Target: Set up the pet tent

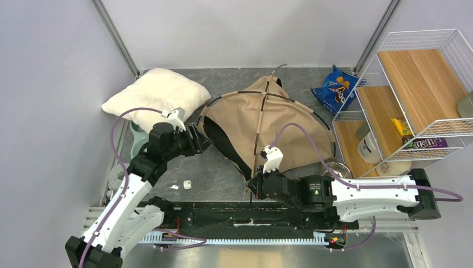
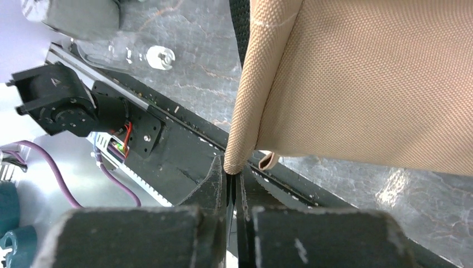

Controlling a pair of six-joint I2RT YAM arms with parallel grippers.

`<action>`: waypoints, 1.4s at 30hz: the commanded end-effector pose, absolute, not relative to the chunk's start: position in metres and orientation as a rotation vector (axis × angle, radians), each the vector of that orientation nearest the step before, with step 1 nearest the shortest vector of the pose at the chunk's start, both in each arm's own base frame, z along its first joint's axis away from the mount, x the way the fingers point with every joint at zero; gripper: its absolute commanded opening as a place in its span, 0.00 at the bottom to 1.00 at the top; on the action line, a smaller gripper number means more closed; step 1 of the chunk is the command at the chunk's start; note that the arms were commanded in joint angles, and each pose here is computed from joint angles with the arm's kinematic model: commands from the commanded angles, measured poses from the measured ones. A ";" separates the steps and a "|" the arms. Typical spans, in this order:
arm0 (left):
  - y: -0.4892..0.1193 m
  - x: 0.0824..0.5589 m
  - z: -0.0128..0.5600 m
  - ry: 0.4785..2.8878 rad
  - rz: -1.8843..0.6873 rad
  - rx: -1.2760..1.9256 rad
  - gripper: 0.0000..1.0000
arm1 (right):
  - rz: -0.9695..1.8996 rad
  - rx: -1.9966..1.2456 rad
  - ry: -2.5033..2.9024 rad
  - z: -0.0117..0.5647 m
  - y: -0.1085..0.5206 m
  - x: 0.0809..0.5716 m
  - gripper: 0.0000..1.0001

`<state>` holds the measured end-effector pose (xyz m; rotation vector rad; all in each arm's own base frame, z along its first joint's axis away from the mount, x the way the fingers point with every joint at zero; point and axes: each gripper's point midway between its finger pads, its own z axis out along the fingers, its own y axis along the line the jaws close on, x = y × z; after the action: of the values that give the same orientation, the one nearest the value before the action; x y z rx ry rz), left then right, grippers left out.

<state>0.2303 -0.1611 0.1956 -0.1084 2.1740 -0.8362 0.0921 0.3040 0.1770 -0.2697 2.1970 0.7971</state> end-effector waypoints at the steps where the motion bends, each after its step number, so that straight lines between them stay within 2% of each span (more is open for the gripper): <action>1: -0.163 0.230 0.221 2.088 -0.870 -0.101 0.62 | 0.842 -0.189 1.989 0.251 0.307 0.117 0.00; 15: -0.146 0.217 0.292 1.927 -0.809 -0.004 0.62 | 0.874 -0.125 1.750 0.336 0.283 0.142 0.00; 27: -0.175 0.189 0.276 1.826 -1.002 0.246 0.62 | 0.946 0.293 1.684 0.365 0.295 0.191 0.00; 42: -0.189 0.226 0.271 1.791 -0.965 0.305 0.62 | 0.972 0.546 1.745 0.360 0.304 0.269 0.00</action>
<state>0.2130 -0.1789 0.2460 0.1819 1.9263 -0.9731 0.2513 0.3043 0.3421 0.4489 1.7601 0.9088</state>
